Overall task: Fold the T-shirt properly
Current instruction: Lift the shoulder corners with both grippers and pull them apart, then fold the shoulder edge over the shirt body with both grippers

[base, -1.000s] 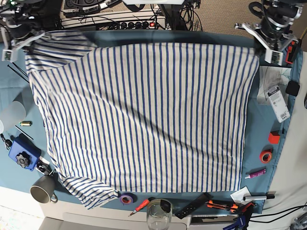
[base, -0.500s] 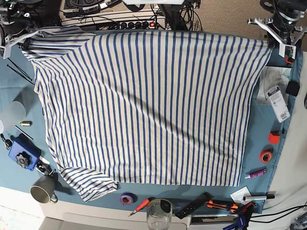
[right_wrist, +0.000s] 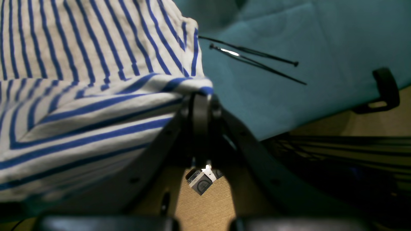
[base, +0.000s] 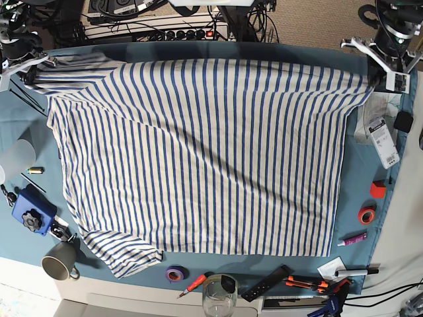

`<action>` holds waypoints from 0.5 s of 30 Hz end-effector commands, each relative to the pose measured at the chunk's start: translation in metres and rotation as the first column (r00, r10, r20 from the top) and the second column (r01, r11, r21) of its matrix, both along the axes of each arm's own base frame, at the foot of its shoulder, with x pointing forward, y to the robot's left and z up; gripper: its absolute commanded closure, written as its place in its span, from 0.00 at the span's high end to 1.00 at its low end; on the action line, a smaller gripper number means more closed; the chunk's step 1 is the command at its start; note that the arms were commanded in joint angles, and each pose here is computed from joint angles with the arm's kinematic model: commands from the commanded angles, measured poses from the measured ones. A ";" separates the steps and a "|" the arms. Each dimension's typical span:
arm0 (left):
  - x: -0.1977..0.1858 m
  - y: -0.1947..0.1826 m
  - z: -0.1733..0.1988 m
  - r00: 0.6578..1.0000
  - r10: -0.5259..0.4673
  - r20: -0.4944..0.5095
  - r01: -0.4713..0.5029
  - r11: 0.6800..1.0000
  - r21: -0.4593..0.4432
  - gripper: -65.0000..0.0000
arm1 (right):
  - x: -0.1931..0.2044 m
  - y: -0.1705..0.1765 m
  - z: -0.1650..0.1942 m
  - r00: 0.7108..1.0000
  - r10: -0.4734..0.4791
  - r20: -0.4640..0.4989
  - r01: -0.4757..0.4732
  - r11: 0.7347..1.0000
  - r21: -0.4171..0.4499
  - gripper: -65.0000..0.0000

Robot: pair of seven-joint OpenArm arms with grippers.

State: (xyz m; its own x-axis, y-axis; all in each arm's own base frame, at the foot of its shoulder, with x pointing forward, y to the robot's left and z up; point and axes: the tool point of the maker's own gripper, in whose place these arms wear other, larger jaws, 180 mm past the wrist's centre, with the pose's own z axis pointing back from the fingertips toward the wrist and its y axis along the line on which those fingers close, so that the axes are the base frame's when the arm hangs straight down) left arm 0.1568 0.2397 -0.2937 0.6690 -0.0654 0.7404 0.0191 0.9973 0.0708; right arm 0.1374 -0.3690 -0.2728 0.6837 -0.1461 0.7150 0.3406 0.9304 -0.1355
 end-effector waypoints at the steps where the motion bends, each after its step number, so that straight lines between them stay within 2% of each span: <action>1: 0.006 0.003 0.008 0.999 -0.005 0.042 0.005 1.000 0.015 0.00 | 0.009 -0.004 0.010 0.999 0.012 0.046 -0.010 0.999 -0.030 0.00; 7: 0.024 0.010 0.006 0.996 0.017 0.090 -0.017 1.000 -0.004 0.00 | 0.030 0.001 0.009 0.996 0.039 0.075 -0.035 0.998 -0.050 0.00; 10: 0.033 0.012 0.001 0.994 0.019 0.104 -0.015 0.999 -0.036 0.00 | 0.042 0.009 0.004 0.995 0.078 0.059 -0.073 0.994 -0.079 0.00; 15: 0.050 0.019 0.003 0.988 -0.004 0.153 0.009 0.999 -0.031 0.00 | 0.064 0.020 0.001 0.992 0.107 0.065 -0.095 0.983 -0.157 0.00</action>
